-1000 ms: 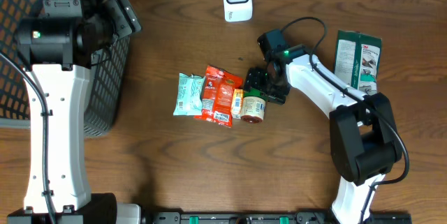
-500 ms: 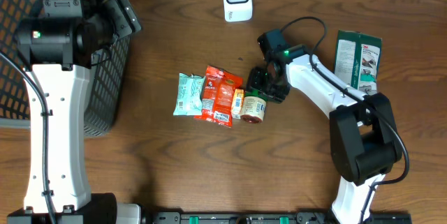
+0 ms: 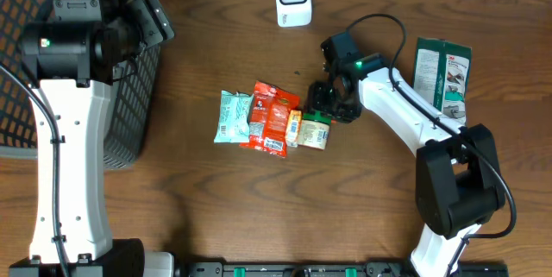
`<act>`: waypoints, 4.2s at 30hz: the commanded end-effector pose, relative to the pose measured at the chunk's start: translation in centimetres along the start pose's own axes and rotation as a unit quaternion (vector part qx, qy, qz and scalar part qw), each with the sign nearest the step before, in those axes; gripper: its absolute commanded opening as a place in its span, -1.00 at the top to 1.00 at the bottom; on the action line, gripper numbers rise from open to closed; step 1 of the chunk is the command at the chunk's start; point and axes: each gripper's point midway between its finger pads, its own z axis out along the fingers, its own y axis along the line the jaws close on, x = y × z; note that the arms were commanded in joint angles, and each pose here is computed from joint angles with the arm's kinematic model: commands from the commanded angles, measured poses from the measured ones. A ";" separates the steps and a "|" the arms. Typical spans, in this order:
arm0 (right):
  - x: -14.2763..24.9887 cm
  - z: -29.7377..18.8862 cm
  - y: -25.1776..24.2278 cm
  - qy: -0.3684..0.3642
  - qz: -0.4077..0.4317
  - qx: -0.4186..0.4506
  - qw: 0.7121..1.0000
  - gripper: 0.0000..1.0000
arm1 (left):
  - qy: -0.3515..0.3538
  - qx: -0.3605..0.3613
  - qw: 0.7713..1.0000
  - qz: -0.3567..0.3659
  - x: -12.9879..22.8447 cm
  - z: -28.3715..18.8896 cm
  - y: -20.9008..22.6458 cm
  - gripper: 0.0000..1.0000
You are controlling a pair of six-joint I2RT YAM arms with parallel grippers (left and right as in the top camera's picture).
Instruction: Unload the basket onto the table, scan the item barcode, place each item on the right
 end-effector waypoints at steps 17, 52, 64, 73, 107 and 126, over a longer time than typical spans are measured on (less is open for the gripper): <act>0.5 -3.5 0.1 -0.030 -0.087 0.020 0.996 -0.14 | -0.003 -0.001 1.000 0.002 -0.2 -0.2 0.1 -0.67; 2.8 -9.5 0.9 -0.058 -0.137 0.057 0.987 -0.75 | -0.003 -0.001 1.000 0.002 -0.2 -0.2 0.1 -0.65; 1.6 -14.3 2.8 -0.080 -0.272 0.061 0.957 -0.99 | -0.003 -0.001 1.000 0.002 -0.2 -0.2 0.1 -0.67; 1.3 -13.5 2.7 -0.063 -0.524 0.084 0.846 -0.98 | -0.003 -0.001 1.000 0.002 -0.2 -0.2 0.1 -0.67; 1.0 -1.3 -1.6 0.024 -0.409 0.110 0.906 -0.21 | -0.003 -0.001 1.000 0.002 -0.2 -0.2 0.1 -0.67; 1.2 -1.8 -0.4 0.008 -0.114 0.068 0.991 -0.80 | -0.003 -0.001 1.000 0.002 -0.2 -0.2 0.1 -0.67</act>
